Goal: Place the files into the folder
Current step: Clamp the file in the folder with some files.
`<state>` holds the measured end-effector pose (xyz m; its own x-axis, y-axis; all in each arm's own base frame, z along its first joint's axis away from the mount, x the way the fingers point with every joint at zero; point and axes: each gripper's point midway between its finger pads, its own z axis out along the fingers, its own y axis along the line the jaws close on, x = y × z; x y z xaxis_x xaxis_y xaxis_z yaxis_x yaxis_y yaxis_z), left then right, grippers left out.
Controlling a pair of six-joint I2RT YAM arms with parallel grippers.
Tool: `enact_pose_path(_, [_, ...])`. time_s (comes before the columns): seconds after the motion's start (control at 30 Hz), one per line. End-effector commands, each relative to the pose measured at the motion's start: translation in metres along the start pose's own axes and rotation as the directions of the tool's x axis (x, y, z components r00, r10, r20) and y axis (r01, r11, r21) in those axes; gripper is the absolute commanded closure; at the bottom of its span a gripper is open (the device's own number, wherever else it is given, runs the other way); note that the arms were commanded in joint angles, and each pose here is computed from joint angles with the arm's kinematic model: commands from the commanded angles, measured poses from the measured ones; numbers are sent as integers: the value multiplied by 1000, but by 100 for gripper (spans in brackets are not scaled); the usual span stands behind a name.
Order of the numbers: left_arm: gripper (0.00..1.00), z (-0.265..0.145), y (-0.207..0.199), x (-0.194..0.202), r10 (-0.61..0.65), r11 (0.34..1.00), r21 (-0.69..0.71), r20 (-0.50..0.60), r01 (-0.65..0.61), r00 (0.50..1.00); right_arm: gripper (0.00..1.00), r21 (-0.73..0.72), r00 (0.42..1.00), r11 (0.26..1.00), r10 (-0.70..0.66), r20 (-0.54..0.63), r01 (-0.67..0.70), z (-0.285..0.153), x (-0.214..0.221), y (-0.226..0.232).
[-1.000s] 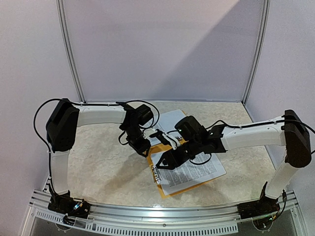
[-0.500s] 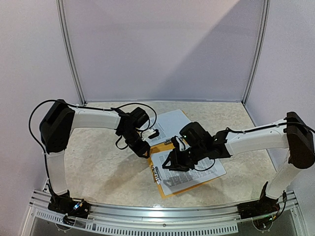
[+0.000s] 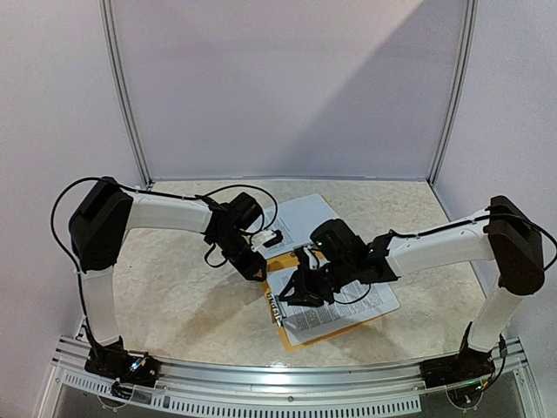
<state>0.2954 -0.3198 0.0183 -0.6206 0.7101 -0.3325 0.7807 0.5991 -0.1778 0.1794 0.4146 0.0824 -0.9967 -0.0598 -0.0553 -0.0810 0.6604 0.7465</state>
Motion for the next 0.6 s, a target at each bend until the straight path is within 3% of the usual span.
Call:
enact_pose_path(0.0, [55, 1, -3, 0, 17, 1000, 8, 7, -17, 1000, 73, -37, 1000, 999, -20, -20, 20, 8, -2, 11])
enact_pose_path(0.57, [55, 3, -4, 2, 14, 1000, 15, -2, -14, 1000, 71, -67, 997, 998, -24, -69, 19, 23, 3, 13])
